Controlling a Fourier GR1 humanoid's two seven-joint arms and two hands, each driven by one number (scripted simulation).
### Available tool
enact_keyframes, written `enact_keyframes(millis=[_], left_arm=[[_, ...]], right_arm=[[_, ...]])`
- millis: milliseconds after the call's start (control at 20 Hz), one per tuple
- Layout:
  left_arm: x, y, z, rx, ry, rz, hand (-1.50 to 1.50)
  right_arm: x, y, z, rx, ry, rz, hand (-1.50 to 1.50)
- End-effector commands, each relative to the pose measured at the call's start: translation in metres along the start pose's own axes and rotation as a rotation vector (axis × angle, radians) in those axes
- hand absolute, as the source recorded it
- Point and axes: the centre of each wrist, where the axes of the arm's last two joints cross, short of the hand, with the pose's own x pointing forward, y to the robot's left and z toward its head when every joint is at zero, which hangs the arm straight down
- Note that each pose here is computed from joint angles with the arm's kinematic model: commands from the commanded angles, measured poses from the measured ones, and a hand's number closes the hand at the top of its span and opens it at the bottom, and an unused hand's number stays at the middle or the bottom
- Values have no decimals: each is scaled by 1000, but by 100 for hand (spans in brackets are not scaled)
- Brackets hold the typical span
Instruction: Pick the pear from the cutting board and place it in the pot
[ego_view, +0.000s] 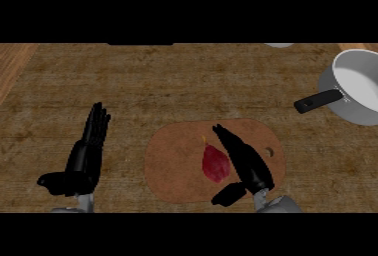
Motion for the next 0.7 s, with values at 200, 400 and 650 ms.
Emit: enact_keyframes(millis=[200, 400, 650], left_arm=[[-4, 22, -5, 1, 7, -7, 0], [10, 8, -13, 4, -13, 5, 0], [-4, 15, -10, -1, -2, 5, 0]], right_arm=[[-8, 20, -6, -138, -90, 75, 150], [2, 3, -25, -182, -90, 79, 150], [4, 4, -27, -204, -122, 86, 150]])
